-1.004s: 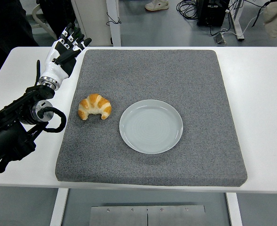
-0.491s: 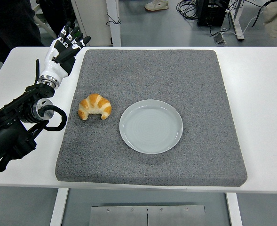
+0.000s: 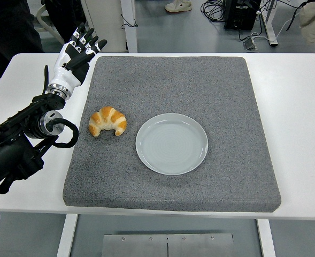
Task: Place the bread on the plate
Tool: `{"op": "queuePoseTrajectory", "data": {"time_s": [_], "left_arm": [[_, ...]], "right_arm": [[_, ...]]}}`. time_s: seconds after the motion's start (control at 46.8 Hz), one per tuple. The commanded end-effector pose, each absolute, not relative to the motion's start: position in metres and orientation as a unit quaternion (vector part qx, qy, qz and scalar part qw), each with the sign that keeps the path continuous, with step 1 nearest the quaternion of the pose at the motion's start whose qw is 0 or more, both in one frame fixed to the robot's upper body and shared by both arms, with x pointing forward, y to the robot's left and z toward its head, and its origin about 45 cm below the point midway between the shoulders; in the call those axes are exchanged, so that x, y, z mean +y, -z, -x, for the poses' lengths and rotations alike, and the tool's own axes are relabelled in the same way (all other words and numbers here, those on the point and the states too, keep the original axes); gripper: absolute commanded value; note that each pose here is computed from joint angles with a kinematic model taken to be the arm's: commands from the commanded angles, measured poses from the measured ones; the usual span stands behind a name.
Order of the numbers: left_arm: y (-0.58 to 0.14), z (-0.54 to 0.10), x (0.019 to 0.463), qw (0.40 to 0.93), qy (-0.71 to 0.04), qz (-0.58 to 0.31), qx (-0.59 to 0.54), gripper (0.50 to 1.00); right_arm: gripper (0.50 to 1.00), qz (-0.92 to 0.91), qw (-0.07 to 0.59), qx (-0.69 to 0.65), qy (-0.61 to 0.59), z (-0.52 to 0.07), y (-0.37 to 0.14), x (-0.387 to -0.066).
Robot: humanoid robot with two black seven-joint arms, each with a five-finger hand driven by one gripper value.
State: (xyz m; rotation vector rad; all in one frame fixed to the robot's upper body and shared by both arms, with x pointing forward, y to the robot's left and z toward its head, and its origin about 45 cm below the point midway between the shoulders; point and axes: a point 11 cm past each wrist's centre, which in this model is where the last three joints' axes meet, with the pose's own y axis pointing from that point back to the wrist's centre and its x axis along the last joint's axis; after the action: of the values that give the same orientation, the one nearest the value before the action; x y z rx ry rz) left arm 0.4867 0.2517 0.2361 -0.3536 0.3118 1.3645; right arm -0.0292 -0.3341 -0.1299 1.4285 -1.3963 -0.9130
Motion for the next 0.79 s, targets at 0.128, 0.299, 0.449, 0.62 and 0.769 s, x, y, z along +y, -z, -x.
{"op": "queuePoseTrajectory", "data": {"time_s": [0.128, 0.299, 0.449, 0.62, 0.769], "left_arm": [[-0.253, -0.488, 0.247, 0.755, -0.629, 0.132, 0.133, 0.963], [-0.279, -0.478, 0.234, 0.766, -0.630, 0.065, 0.107, 0.951], [-0.302, -0.471, 0.228, 0.781, -0.620, -0.004, 0.076, 0.946], [-0.329, -0.461, 0.231, 0.804, -0.591, -0.060, 0.020, 0.946], [-0.354, -0.447, 0.233, 0.821, -0.560, -0.105, -0.044, 0.946]], "right_arm": [[1.000, -0.579, 0.456, -0.566, 0.370, 0.029, 0.130, -0.335], [1.000, -0.579, 0.456, -0.567, 0.369, 0.028, 0.130, -0.335], [1.000, -0.579, 0.456, -0.567, 0.369, 0.028, 0.130, -0.335], [1.000, -0.579, 0.456, -0.567, 0.369, 0.028, 0.130, -0.335], [1.000, -0.579, 0.456, -0.567, 0.369, 0.028, 0.130, -0.335]]}}
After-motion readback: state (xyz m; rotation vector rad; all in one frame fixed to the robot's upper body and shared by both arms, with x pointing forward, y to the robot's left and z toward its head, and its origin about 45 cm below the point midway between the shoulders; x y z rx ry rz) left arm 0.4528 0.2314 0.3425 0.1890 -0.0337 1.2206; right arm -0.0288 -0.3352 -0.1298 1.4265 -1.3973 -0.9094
